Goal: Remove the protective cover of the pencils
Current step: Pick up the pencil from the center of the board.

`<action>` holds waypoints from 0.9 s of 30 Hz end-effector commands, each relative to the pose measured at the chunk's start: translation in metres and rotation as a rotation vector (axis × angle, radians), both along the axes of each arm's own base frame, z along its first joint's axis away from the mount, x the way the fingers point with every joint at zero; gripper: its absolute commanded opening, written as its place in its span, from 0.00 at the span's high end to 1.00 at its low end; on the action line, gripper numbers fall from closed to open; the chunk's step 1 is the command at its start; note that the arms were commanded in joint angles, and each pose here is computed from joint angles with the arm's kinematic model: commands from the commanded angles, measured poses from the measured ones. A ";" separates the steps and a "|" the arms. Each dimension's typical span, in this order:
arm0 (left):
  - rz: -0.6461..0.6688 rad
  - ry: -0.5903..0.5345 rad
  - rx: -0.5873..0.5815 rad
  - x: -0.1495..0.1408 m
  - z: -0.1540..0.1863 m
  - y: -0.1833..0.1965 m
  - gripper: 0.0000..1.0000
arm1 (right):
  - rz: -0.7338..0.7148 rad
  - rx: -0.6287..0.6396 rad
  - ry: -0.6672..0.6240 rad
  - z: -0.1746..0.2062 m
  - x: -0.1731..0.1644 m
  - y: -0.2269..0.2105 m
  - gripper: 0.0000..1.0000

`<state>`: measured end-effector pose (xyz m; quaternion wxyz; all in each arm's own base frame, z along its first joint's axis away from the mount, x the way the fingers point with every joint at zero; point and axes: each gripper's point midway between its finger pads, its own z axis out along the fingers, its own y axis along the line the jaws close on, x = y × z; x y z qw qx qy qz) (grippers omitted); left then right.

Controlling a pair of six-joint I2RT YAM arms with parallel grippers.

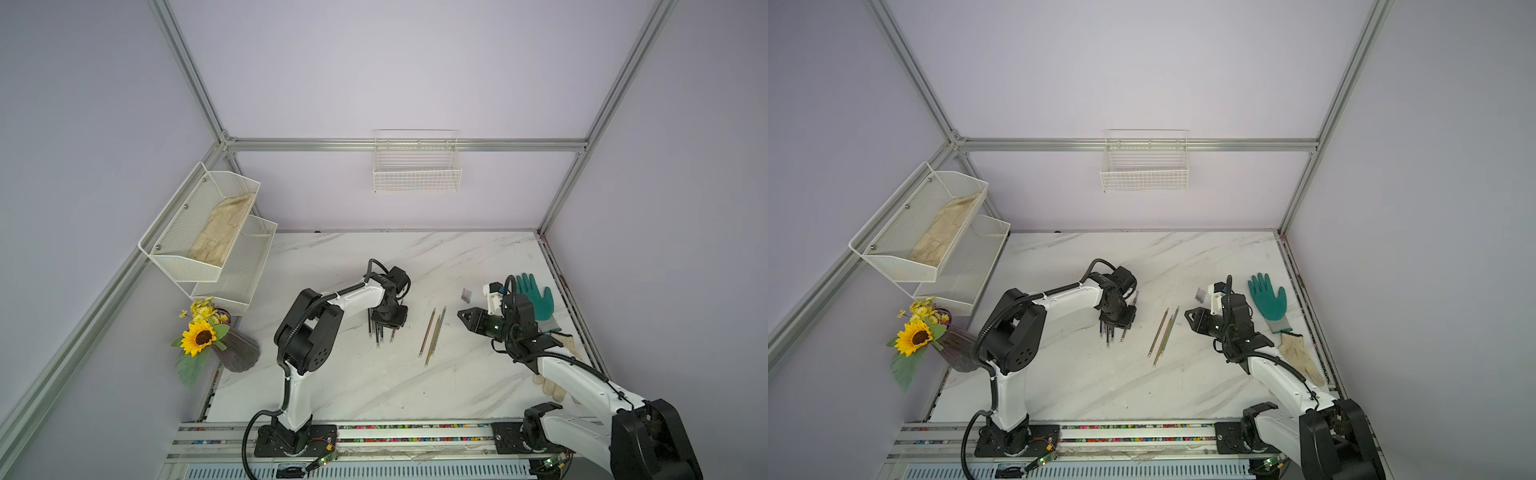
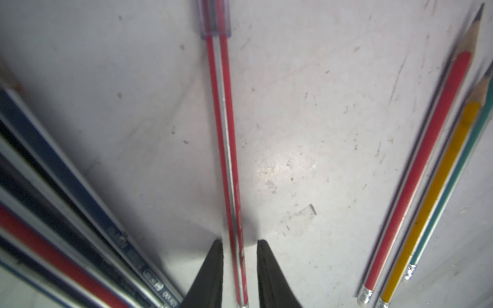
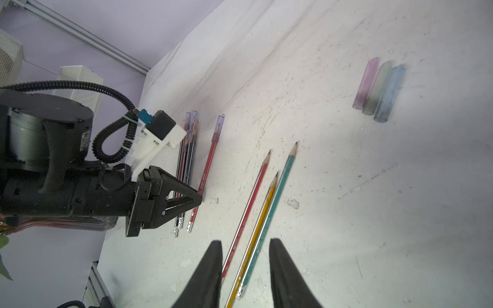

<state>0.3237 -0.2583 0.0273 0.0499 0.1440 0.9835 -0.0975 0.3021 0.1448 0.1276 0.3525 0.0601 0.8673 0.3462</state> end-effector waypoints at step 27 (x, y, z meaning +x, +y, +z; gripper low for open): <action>-0.084 -0.113 -0.078 0.014 0.064 -0.048 0.94 | 0.100 0.099 -0.044 0.024 -0.001 0.021 0.66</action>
